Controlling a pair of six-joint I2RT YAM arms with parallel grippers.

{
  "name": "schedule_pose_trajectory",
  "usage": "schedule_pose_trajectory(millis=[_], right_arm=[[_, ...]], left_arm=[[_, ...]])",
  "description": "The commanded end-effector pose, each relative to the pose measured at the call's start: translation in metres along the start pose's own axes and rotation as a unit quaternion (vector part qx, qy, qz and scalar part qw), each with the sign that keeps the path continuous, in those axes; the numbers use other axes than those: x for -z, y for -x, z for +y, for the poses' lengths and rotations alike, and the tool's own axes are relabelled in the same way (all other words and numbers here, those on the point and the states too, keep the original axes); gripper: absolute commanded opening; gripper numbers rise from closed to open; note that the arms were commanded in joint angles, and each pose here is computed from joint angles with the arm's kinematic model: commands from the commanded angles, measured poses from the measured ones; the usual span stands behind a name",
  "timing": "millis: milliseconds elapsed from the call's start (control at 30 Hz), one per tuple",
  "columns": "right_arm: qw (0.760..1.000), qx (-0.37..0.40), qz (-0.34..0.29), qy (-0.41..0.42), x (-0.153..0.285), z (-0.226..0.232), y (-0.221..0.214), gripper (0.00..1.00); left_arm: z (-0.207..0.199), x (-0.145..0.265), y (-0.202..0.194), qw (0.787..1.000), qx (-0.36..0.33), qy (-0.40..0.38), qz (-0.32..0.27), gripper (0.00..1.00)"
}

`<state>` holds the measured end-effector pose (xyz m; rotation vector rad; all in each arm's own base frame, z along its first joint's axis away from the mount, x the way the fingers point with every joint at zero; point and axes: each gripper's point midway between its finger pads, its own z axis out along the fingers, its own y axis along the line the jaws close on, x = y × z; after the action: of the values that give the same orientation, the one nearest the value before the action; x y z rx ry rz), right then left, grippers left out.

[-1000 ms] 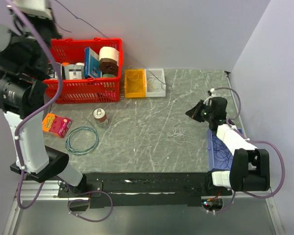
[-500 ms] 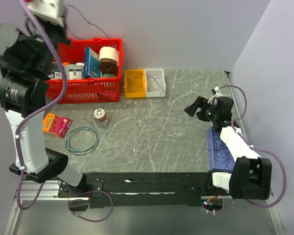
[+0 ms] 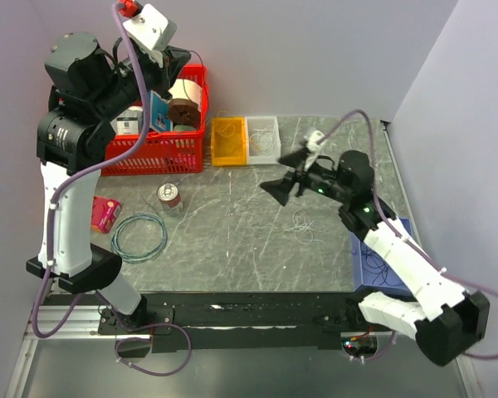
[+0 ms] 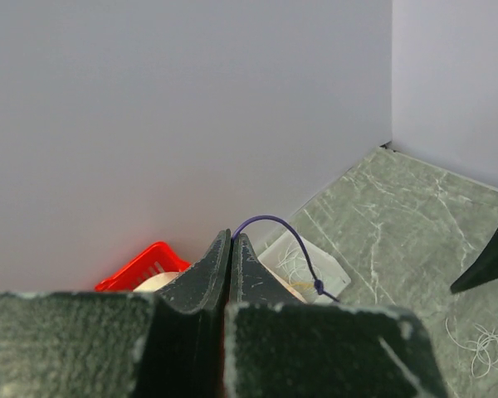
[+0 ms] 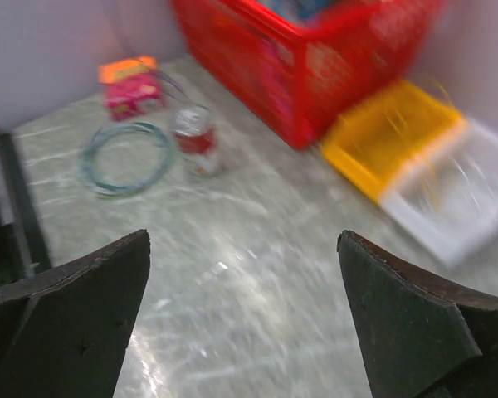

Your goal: Untangle the cables

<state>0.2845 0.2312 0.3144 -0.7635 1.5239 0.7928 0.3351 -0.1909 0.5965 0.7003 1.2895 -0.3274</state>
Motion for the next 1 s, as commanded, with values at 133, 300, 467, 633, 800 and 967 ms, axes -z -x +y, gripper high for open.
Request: schedule_pose_trajectory(millis=[133, 300, 467, 633, 800, 967], right_arm=[[0.988, 0.062, -0.107, 0.093, -0.081, 0.062, 0.1, 1.0], [0.988, 0.015, -0.104, 0.113, -0.123, 0.068, 0.1, 1.0], [0.987, -0.001, -0.098, 0.125, -0.148, 0.073, 0.089, 1.0], [0.997, -0.014, -0.065, 0.035, -0.171, 0.038, 0.069, 0.99], [0.998, -0.013, -0.043, 0.037, -0.178, 0.037, 0.045, 0.64], [0.999, -0.021, -0.026, 0.003, -0.163, 0.028, 0.031, 0.0]], left_arm=[[-0.001, 0.019, 0.03, 0.999, -0.005, 0.002, -0.038, 0.01], [-0.001, 0.024, 0.037, 0.999, -0.007, 0.003, -0.047, 0.01], [-0.001, 0.029, 0.041, 0.999, -0.01, 0.005, -0.05, 0.01], [-0.003, 0.033, 0.045, 0.998, -0.011, 0.002, -0.055, 0.01], [0.0, 0.035, 0.046, 0.998, -0.012, 0.009, -0.055, 0.01], [0.011, 0.035, 0.041, 0.998, -0.019, 0.041, -0.044, 0.01]])
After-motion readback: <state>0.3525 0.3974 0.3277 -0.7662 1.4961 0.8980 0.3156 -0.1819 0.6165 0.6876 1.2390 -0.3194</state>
